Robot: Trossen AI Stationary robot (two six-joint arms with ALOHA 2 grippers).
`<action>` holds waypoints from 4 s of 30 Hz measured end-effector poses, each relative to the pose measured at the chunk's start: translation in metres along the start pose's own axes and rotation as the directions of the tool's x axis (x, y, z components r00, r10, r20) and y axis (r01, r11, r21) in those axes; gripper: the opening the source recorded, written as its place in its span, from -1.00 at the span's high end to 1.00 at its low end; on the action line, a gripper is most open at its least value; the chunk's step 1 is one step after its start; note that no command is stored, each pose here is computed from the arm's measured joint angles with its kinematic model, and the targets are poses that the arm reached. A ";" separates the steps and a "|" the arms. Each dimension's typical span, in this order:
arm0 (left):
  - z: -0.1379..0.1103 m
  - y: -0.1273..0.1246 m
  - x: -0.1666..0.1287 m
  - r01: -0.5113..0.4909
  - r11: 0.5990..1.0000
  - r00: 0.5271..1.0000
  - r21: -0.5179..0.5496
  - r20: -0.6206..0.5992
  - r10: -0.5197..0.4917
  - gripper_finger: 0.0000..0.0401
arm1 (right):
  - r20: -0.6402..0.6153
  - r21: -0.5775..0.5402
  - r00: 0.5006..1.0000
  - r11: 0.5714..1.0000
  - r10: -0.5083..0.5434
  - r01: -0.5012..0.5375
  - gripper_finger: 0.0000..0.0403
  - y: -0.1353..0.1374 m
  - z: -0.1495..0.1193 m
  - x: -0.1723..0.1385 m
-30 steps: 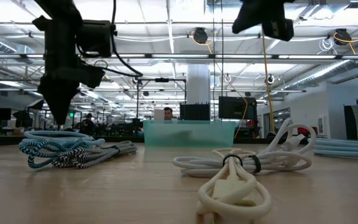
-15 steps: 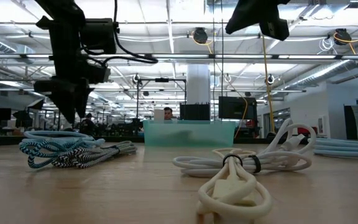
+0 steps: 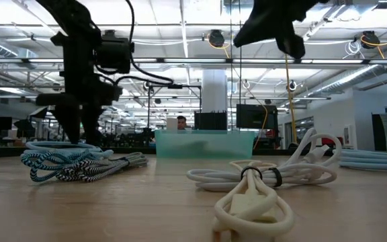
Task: Pick & Place USB Port
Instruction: Put the left blue display cable into the blue bin
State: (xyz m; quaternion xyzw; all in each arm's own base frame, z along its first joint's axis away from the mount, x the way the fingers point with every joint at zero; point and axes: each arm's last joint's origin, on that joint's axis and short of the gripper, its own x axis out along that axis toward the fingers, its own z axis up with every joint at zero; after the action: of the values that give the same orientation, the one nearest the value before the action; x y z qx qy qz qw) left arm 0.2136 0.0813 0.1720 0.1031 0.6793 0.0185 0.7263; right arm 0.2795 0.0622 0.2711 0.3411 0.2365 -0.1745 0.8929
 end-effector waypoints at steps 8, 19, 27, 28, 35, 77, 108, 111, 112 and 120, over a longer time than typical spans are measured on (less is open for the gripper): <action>0.010 0.004 0.021 -0.036 0.999 0.999 0.030 -0.034 0.037 -0.32 | 0.049 0.075 0.993 0.991 0.109 -0.113 1.00 -0.010 -0.016 0.011; 0.016 0.003 0.047 0.065 0.997 0.994 -0.051 -0.083 -0.069 0.10 | 0.055 0.075 0.992 0.990 0.116 -0.120 1.00 -0.010 -0.015 0.010; 0.015 0.015 0.042 0.080 0.929 0.988 -0.362 -0.093 -0.122 0.89 | 0.054 0.084 0.992 0.989 0.116 -0.121 1.00 -0.010 -0.015 0.010; 0.015 0.017 0.040 0.079 0.908 0.987 -0.412 -0.095 -0.129 0.90 | 0.054 0.084 0.992 0.989 0.116 -0.120 1.00 -0.010 -0.015 0.010; -0.003 0.032 0.038 -0.007 0.648 0.965 -0.762 -0.174 -0.195 0.93 | 0.054 0.085 0.992 0.989 0.116 -0.120 1.00 -0.010 -0.015 0.010; 0.132 0.190 -0.028 0.316 0.200 0.949 -0.928 0.311 -0.054 0.93 | 0.281 0.090 0.954 0.992 -0.107 0.085 1.00 -0.057 0.043 -0.063; 0.162 0.196 0.016 0.359 0.140 0.932 -0.923 0.363 -0.001 0.94 | 0.268 0.046 0.949 0.987 -0.163 0.156 1.00 -0.072 0.048 -0.077; 0.168 0.201 0.008 0.388 0.151 0.918 -0.909 0.395 0.025 0.94 | 0.269 0.047 0.949 0.986 -0.164 0.157 1.00 -0.072 0.048 -0.077; 0.170 0.201 0.006 0.390 0.159 0.916 -0.907 0.399 0.027 0.94 | 0.269 0.047 0.949 0.986 -0.164 0.157 1.00 -0.072 0.048 -0.077; 0.183 0.201 0.001 0.300 0.236 0.953 -0.924 0.303 -0.026 0.94 | 0.276 0.069 0.946 0.985 -0.172 0.160 1.00 -0.073 0.048 -0.077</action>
State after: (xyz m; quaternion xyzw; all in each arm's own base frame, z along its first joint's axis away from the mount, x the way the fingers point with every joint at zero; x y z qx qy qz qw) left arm 0.4183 0.2554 0.2160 -0.4314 0.4462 0.3406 0.7063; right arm 0.1963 -0.0109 0.3059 0.3121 0.1313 -0.3010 0.8915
